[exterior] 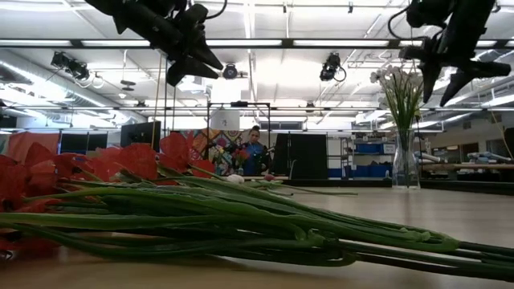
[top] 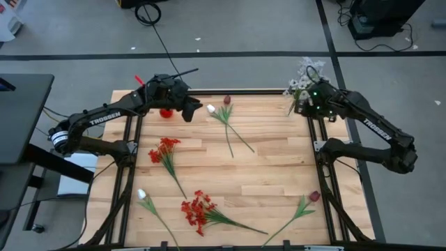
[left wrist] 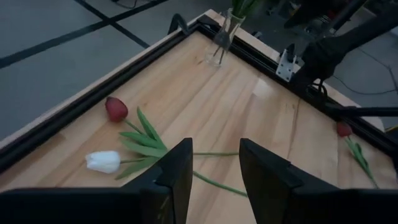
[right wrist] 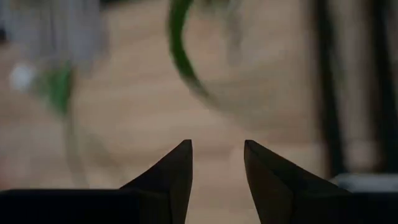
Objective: Sort flowers into vase by color
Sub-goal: Put the bottom dark red flower into the transparent vase
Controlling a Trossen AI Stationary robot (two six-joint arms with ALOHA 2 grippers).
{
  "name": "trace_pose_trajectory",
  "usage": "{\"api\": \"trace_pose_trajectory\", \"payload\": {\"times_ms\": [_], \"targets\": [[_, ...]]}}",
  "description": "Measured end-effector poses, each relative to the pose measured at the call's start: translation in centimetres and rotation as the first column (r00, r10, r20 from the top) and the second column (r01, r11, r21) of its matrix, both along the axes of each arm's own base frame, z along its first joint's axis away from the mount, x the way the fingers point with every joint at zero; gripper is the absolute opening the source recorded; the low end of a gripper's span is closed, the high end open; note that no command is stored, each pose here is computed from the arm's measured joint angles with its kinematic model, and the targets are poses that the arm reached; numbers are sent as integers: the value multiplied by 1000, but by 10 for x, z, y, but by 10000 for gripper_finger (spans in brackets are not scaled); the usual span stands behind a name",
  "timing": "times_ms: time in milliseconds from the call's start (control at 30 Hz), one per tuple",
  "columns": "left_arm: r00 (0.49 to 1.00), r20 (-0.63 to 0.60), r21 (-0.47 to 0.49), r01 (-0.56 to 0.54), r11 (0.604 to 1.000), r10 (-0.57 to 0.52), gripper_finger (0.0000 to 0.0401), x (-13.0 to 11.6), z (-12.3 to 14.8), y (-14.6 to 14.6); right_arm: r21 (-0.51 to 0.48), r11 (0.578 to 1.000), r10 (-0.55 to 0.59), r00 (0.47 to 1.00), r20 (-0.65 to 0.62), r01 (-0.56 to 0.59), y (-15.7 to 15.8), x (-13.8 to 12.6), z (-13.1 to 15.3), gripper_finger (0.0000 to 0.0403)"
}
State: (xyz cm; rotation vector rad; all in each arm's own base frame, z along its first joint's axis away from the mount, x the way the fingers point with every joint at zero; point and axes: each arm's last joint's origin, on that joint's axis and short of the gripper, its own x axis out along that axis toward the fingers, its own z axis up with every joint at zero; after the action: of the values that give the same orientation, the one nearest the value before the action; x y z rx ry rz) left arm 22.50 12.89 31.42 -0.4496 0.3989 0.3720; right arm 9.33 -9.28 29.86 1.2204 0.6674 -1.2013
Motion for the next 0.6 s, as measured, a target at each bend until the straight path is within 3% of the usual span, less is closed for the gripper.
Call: {"api": "trace_pose_trajectory", "payload": {"times_ms": [100, 233, 467, 600], "targets": [[1000, -16, 15, 16, 1000, -16, 138, 0, -1, 0, 79, 991, 101, 990, 102, -109, 3, 14, -1, 153], [998, -40, 19, 45, 999, -44, 138, -1, -3, -1, 83, 979, 171, 968, 185, -188, 9, 41, -2, 150], [975, -74, 45, 214, 976, -210, 138, -2, -6, -6, 62, 953, 280, 940, 193, -296, 32, 109, -22, 140], [967, -92, 40, 244, 969, -239, 138, -4, -8, -8, 61, 934, 333, 922, 199, -351, 46, 146, -42, 139]]}}
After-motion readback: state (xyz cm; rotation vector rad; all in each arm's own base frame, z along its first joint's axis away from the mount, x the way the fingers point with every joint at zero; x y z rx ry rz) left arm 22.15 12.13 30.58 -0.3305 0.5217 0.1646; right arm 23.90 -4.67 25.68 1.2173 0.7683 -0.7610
